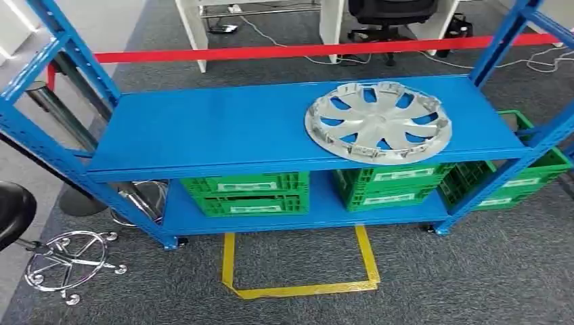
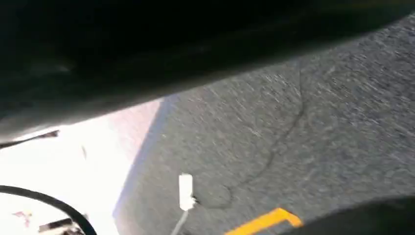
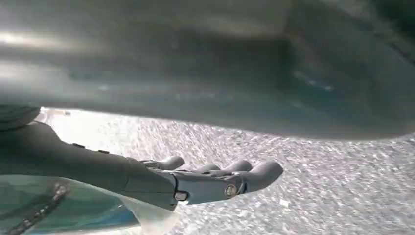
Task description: Take the parts from the cabinet and place them on the table.
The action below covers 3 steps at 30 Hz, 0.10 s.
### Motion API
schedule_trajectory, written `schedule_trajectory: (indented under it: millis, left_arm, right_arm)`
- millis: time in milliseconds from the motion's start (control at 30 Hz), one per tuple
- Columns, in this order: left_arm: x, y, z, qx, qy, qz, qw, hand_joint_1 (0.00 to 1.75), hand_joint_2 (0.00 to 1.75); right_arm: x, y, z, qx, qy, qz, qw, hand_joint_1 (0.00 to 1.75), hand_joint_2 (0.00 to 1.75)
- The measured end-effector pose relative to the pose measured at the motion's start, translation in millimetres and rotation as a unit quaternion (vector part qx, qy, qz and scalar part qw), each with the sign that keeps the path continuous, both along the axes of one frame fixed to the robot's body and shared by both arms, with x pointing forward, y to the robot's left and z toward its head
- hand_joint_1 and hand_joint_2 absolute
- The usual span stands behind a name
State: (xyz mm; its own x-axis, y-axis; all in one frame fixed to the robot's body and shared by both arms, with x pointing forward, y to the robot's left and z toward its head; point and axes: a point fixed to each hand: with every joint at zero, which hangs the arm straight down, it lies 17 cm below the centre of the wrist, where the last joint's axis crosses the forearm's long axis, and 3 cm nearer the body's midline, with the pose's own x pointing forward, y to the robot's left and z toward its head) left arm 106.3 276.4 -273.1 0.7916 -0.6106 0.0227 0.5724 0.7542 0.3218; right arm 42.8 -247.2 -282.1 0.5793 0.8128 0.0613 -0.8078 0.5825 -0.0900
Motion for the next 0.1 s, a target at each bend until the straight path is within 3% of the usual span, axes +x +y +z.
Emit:
schedule_trajectory:
  millis: [100]
  left_arm:
    - [-4.6, 0.3, -0.8, 0.0, 0.003, 0.0, 1.0, 0.0, 0.0]
  right_arm:
    - [0.3, 0.0, 0.0, 0.0, 0.0, 0.0, 1.0, 0.0, 0.0]
